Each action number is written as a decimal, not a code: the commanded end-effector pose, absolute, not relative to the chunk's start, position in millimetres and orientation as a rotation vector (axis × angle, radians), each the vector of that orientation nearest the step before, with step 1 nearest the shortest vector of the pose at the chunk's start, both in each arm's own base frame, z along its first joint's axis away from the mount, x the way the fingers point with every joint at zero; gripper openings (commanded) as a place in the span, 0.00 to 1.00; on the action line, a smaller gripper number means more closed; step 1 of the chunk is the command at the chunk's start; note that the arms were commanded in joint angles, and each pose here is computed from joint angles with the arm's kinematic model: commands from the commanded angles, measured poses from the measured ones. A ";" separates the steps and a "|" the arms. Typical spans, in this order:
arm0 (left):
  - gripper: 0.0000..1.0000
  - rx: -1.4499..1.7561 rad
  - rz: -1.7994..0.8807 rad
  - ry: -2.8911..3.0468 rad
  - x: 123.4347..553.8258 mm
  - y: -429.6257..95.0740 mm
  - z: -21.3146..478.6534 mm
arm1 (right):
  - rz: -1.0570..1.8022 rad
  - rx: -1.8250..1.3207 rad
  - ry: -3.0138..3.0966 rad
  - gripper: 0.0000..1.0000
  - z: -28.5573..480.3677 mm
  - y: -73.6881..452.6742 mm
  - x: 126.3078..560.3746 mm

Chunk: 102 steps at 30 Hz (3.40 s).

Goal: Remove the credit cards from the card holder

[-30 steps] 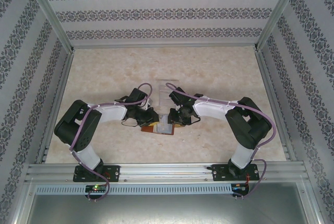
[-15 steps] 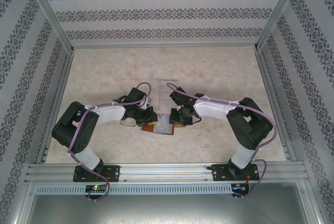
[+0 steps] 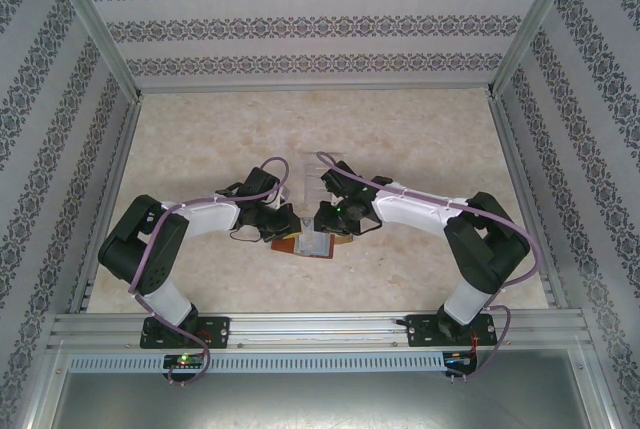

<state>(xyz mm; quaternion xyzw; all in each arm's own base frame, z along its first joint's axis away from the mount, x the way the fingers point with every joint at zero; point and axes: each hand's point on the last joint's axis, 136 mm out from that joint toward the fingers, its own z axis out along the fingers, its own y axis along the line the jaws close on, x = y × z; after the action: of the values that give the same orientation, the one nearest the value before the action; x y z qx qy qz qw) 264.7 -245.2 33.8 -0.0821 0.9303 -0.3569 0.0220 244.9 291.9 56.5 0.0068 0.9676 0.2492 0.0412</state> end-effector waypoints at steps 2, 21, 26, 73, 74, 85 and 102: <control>0.07 -0.253 -1.059 2.914 264.6 -238.3 27.6 | 0.848 0.016 2.967 0.28 56.2 309.0 247.0; 0.06 -0.257 -1.059 2.920 264.0 -238.0 27.3 | 0.669 0.024 3.099 0.28 10.6 291.0 234.7; 0.06 -0.240 -1.045 2.912 263.7 -236.2 29.9 | 0.605 0.029 3.096 0.28 10.3 281.0 234.2; 0.00 0.297 -0.836 2.841 267.9 -213.0 81.4 | 0.617 0.015 3.080 0.28 15.9 277.6 239.7; 0.00 0.322 -0.819 2.839 269.1 -212.3 83.0 | 0.619 0.015 3.079 0.28 16.4 277.5 240.3; 0.00 0.763 -0.739 2.752 275.0 -214.2 103.1 | 0.723 -0.015 3.043 0.29 37.7 281.1 241.8; 0.00 1.384 -0.590 2.533 276.7 -211.4 118.5 | 0.798 0.091 2.877 0.31 97.9 224.7 273.3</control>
<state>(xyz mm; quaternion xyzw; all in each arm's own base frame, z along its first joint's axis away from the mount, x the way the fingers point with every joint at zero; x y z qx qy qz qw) 282.2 -218.0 116.2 0.4021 0.8829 -0.2175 0.1073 279.5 248.1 96.5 0.0297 0.9560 0.2806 0.0798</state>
